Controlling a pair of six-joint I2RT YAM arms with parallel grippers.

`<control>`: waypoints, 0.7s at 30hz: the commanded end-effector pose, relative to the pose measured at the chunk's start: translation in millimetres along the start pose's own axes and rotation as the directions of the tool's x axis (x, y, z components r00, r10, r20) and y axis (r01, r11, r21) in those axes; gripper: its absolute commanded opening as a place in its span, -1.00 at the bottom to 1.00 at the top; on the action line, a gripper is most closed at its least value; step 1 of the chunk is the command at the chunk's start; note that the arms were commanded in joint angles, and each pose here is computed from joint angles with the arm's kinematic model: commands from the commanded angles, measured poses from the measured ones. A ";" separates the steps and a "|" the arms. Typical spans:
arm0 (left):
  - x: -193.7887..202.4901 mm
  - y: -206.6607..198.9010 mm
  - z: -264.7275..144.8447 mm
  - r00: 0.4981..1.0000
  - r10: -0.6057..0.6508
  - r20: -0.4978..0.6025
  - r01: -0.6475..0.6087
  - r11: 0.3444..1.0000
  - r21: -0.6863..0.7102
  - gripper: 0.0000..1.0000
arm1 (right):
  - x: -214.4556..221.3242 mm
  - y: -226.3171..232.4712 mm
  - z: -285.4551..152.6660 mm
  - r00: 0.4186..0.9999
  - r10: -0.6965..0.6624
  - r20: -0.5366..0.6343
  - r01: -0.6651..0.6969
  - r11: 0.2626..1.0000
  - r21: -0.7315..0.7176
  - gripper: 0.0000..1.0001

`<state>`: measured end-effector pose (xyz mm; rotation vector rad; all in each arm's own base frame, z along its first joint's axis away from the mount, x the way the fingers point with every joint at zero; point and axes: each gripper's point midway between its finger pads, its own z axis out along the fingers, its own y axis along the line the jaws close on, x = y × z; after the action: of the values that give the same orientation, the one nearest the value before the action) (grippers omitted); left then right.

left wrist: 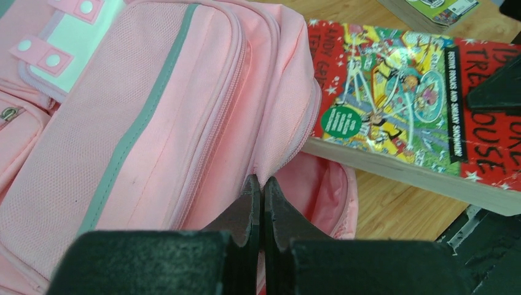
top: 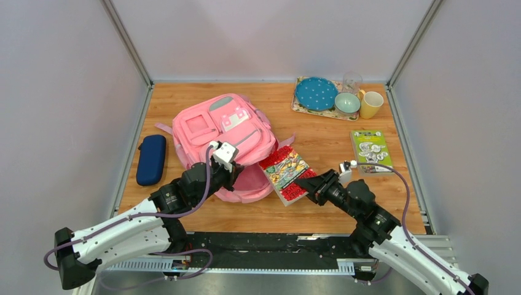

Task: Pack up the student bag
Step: Place the book in the student bag.

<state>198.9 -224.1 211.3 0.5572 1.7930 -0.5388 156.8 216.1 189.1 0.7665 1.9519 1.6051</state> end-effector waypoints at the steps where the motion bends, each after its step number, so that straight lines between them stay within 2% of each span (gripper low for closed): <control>1: -53.7 -10.9 -4.0 0.979 -0.085 0.185 0.077 0.996 0.052 -1.00 | 15.3 40.7 3.4 0.995 0.037 -0.094 -0.049 0.991 -0.127 -1.00; 2: -53.6 -12.0 -3.3 0.979 -0.088 0.183 0.079 0.995 0.057 -1.00 | 17.2 52.8 3.8 0.994 0.037 -0.105 -0.055 0.982 -0.182 -1.00; 4: -50.5 -13.4 -3.1 0.980 -0.090 0.176 0.080 0.995 0.063 -1.00 | 19.7 48.5 15.3 0.992 0.039 -0.120 -0.058 0.986 -0.156 -1.00; 9: -48.6 -13.0 -3.8 0.981 -0.090 0.169 0.080 0.995 0.064 -1.00 | 30.7 80.1 31.1 0.986 -0.020 -0.168 -0.020 0.972 -0.236 -1.00; 15: -48.7 -14.3 -5.8 0.981 -0.085 0.172 0.073 0.994 0.076 -1.00 | 33.1 104.4 46.8 0.984 -0.047 -0.171 -0.002 0.961 -0.277 -1.00; 21: -48.6 -21.5 -6.2 0.981 -0.089 0.171 0.069 0.991 0.116 -1.00 | 35.8 96.5 80.3 0.982 -0.040 -0.186 -0.004 0.973 -0.232 -1.00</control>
<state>195.4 -228.4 213.3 0.5589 1.7837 -0.5807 185.1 293.3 206.9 0.6422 2.0454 1.7548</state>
